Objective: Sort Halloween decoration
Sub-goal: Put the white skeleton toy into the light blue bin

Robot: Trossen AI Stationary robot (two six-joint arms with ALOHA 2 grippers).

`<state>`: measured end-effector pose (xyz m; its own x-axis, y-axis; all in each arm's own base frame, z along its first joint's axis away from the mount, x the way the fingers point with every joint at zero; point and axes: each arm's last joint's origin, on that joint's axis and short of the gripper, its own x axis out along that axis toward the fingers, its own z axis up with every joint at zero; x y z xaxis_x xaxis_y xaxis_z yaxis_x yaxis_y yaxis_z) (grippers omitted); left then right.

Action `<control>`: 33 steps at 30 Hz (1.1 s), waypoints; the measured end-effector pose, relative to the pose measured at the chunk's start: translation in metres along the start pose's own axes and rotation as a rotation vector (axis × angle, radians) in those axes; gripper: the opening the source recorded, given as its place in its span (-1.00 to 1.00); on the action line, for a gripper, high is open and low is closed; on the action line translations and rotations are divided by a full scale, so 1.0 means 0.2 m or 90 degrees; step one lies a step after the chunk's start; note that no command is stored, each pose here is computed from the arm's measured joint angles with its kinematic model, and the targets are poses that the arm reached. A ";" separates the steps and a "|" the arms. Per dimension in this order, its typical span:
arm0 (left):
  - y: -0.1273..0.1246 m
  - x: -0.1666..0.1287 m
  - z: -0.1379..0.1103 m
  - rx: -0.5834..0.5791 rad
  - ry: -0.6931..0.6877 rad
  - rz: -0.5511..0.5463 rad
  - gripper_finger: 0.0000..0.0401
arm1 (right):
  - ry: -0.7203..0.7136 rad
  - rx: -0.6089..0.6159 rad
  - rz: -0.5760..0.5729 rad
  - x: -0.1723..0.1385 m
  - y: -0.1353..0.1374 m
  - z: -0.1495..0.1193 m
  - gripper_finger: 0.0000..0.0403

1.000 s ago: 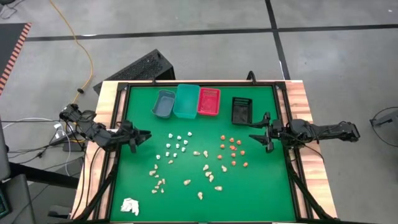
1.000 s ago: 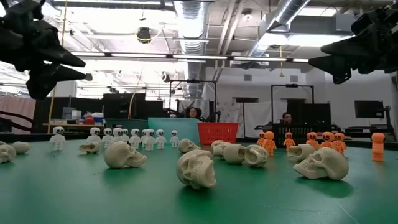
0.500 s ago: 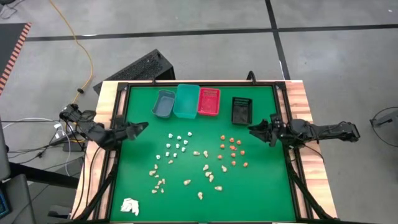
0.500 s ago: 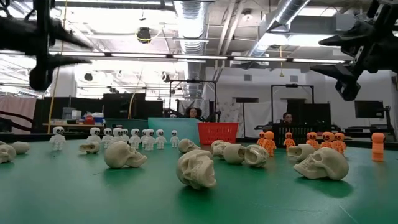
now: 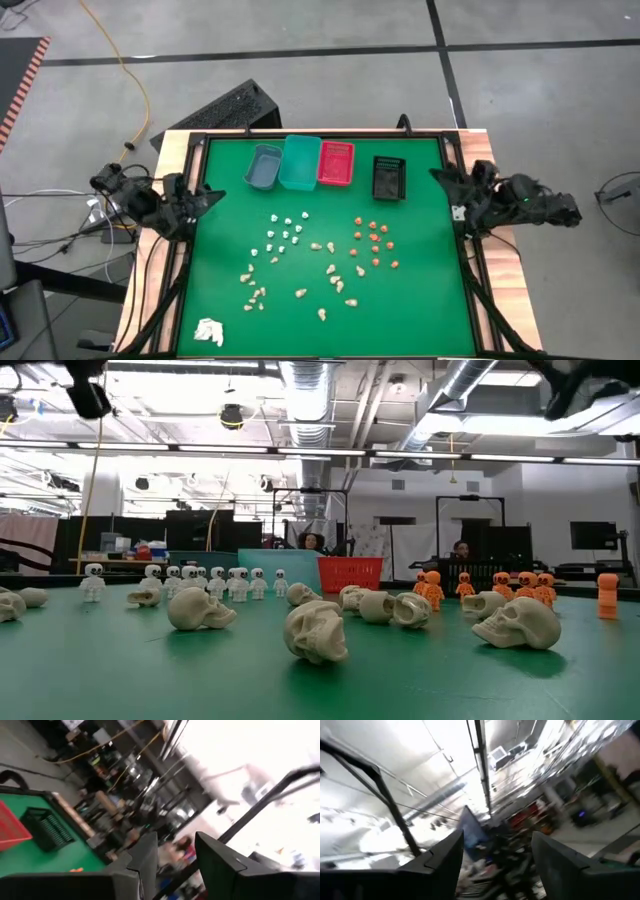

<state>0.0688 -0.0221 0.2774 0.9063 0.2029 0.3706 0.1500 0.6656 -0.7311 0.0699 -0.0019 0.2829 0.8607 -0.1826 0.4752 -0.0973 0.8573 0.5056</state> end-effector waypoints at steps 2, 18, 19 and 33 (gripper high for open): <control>-0.06 0.04 0.03 0.038 0.034 0.019 -0.40 | 0.005 -0.049 -0.015 0.04 0.04 0.06 0.21; -0.50 0.33 0.29 0.209 0.089 0.146 -0.40 | 0.133 -0.269 -0.084 0.37 0.27 0.33 0.21; -0.52 0.35 0.30 0.219 0.095 0.146 -0.40 | 0.169 -0.273 -0.093 0.40 0.27 0.32 0.21; -0.52 0.35 0.31 0.245 0.167 0.278 -0.40 | 0.461 -0.334 -0.163 0.79 0.23 -0.05 0.21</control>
<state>0.0922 -0.0324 0.4147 0.9258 0.3635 -0.1033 -0.3634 0.7814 -0.5072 0.2061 0.0145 0.3736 0.9443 -0.2020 -0.2600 0.2244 0.9727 0.0593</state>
